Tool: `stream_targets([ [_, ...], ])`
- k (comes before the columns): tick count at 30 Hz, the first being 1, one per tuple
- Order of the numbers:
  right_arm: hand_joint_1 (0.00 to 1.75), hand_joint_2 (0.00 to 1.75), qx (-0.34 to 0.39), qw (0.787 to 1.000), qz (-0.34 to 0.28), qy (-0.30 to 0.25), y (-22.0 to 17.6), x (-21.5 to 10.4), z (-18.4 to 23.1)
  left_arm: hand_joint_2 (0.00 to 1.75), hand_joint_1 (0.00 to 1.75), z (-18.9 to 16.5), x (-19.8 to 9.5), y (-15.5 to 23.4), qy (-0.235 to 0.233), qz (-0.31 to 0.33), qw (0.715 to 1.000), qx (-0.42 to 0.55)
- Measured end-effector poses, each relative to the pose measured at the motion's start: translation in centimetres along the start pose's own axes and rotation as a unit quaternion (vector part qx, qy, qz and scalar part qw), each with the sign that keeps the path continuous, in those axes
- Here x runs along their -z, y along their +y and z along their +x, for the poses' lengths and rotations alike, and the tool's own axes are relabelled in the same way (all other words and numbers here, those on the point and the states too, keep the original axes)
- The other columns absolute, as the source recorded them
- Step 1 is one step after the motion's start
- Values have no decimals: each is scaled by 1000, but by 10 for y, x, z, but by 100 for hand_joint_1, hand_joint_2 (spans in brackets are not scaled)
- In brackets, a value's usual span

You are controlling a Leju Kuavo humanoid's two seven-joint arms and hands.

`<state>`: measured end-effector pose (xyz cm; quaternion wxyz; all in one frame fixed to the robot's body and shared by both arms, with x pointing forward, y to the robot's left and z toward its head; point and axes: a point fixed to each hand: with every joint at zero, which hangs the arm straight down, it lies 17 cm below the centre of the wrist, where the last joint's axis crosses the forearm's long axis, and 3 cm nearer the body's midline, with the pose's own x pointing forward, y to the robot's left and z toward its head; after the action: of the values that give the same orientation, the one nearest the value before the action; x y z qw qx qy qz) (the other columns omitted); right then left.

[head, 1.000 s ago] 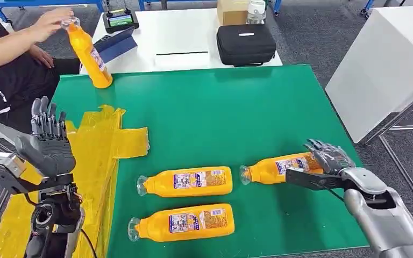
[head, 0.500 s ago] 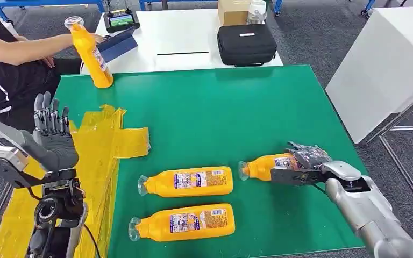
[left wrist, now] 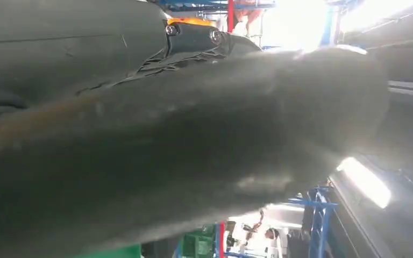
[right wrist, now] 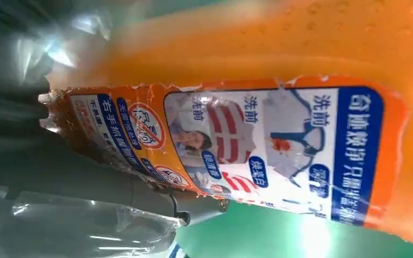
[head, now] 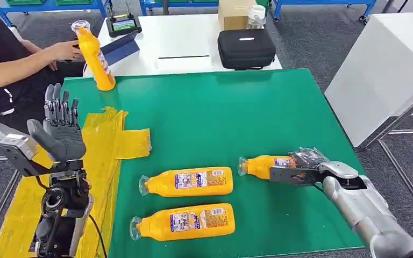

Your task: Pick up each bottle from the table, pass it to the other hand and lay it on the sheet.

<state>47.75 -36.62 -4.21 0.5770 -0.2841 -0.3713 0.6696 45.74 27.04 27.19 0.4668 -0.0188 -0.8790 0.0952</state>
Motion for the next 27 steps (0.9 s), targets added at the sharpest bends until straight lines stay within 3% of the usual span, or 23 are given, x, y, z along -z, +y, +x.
stream_targets([
  [12,175,175,18,998,-26,46,-6,-21,-37,0,0,-7,-3,0,21,-9,999,-26],
  [13,175,175,31,997,-38,51,-12,-24,-40,175,0,-9,-6,0,26,-11,999,-35],
  [16,175,175,99,989,-97,41,-45,-40,-43,175,0,-15,-16,6,42,-12,997,-58],
  [19,175,175,173,965,-195,-14,-119,-59,-26,175,0,-21,-25,13,58,-12,995,-74],
  [24,175,175,218,919,-318,-88,-212,-94,9,175,0,-26,-28,8,70,-25,992,-104],
  [27,175,175,228,899,-354,-116,-250,-101,33,175,0,-30,-24,2,73,-33,990,-115],
])
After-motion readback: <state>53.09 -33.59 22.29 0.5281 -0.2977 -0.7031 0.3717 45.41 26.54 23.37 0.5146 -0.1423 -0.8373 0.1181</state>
